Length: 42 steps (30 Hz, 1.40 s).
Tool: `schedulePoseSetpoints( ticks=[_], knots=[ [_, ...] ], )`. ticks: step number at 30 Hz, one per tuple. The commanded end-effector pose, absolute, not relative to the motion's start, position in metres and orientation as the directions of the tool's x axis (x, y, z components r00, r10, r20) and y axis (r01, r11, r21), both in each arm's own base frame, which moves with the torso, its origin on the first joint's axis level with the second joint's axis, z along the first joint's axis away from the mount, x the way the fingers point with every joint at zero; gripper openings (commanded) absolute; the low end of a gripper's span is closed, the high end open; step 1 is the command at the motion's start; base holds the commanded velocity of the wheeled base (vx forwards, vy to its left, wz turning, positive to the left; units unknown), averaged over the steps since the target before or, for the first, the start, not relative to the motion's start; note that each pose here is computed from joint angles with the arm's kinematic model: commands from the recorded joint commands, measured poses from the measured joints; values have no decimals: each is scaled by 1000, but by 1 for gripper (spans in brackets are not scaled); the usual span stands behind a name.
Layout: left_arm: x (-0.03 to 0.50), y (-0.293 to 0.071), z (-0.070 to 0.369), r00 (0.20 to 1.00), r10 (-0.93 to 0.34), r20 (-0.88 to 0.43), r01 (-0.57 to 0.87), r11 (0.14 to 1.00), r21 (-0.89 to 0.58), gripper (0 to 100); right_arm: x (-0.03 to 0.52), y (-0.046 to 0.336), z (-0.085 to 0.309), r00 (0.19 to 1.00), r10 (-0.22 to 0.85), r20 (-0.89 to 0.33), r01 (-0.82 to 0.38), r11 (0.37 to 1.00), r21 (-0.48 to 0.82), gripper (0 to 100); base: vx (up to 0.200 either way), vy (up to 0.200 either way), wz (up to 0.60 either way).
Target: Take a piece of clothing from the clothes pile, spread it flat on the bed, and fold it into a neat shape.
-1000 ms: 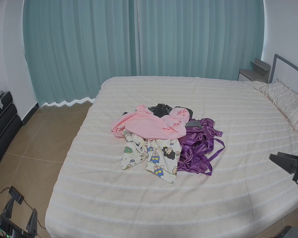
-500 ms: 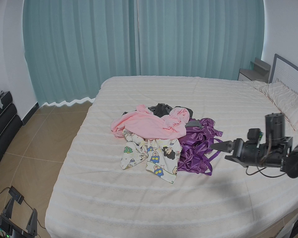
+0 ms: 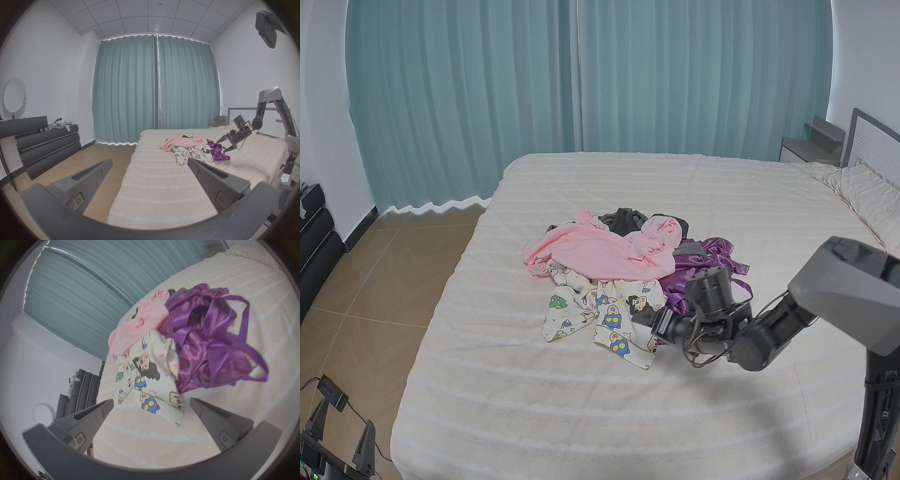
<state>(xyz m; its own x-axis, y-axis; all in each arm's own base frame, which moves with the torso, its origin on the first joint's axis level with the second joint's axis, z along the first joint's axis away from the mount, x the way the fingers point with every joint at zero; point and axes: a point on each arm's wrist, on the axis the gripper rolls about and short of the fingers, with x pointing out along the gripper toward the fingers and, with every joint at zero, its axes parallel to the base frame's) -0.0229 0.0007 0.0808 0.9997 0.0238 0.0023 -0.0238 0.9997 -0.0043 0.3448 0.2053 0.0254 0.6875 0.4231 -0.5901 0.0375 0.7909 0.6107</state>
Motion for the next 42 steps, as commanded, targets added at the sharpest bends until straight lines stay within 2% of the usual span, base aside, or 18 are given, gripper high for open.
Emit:
schedulePoseSetpoints(
  ticks=[1,11,16,22,23,36,42],
  knots=[
    [-23,1,76,1000,25,2,-25,1000,-5,100,349,238,-27,651,404,-642,46,824,565,100,0,0,0],
    [-23,1,75,1000,25,0,-25,1000,-5,100,359,241,-35,671,376,-639,46,839,542,100,0,0,0],
    [-23,1,76,1000,25,2,-25,1000,-5,100,353,238,-24,674,375,-636,35,845,534,100,0,0,0],
    [-23,1,75,1000,25,0,-25,1000,-5,100,341,232,-25,663,347,-663,30,873,487,100,0,0,0],
    [-23,1,76,1000,25,2,-25,1000,-5,100,337,229,-32,649,337,-682,10,893,450,100,0,0,0],
    [-23,1,76,1000,25,2,-25,1000,-5,100,363,258,-33,691,387,-610,-55,870,489,100,0,0,0],
    [-23,1,76,1000,25,2,-25,1000,-5,100,371,264,-38,683,385,-621,-58,876,479,100,0,0,0]
  ],
)
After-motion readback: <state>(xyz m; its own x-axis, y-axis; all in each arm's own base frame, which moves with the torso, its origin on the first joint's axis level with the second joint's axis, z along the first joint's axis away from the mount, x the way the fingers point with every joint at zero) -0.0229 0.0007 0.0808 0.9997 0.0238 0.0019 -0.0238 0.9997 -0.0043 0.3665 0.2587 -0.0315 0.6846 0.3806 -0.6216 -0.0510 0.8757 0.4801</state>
